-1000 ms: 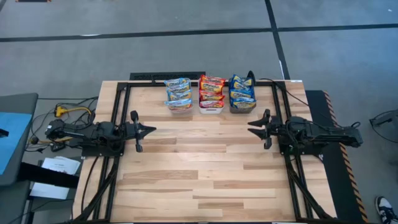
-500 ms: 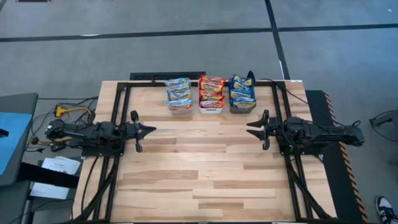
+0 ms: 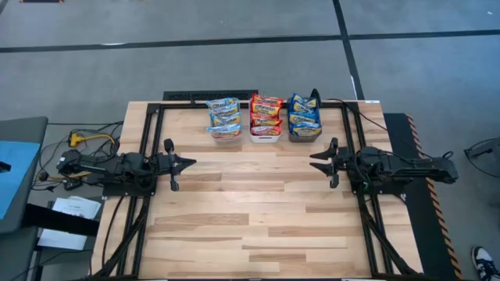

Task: Sort Maruchan noodles
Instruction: Return to Home Position

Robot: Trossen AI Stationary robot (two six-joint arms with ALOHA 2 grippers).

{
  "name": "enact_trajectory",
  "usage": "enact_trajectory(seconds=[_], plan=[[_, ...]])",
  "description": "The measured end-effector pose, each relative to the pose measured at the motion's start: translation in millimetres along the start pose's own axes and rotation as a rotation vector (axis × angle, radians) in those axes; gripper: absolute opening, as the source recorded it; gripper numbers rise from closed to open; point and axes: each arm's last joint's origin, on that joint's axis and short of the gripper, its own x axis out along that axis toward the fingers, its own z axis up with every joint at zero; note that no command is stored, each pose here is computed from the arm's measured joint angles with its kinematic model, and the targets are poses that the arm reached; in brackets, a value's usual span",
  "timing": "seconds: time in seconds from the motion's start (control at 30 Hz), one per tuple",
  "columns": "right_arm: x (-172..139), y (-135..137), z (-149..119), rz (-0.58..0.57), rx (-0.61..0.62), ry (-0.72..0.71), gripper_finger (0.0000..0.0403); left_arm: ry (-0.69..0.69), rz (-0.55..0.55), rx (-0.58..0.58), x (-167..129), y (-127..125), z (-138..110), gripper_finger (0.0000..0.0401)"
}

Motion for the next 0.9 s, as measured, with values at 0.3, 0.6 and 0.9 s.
enact_trajectory(seconds=[0.3, 0.6, 0.9], plan=[[0.0, 0.0, -0.1, 0.0, 0.0, 0.0, 0.0163, 0.0, -0.001, -0.005, 0.0, -0.1, 0.0, 0.0], [0.0, 0.0, 0.0, 0.0, 0.001, -0.002, 0.0163, -0.001, -0.001, -0.005, 0.0, -0.1, 0.1, 0.0], [0.0, 0.0, 0.0, 0.0, 0.001, -0.002, 0.0163, -0.001, -0.001, 0.001, 0.0, -0.1, 0.1, 0.0]])
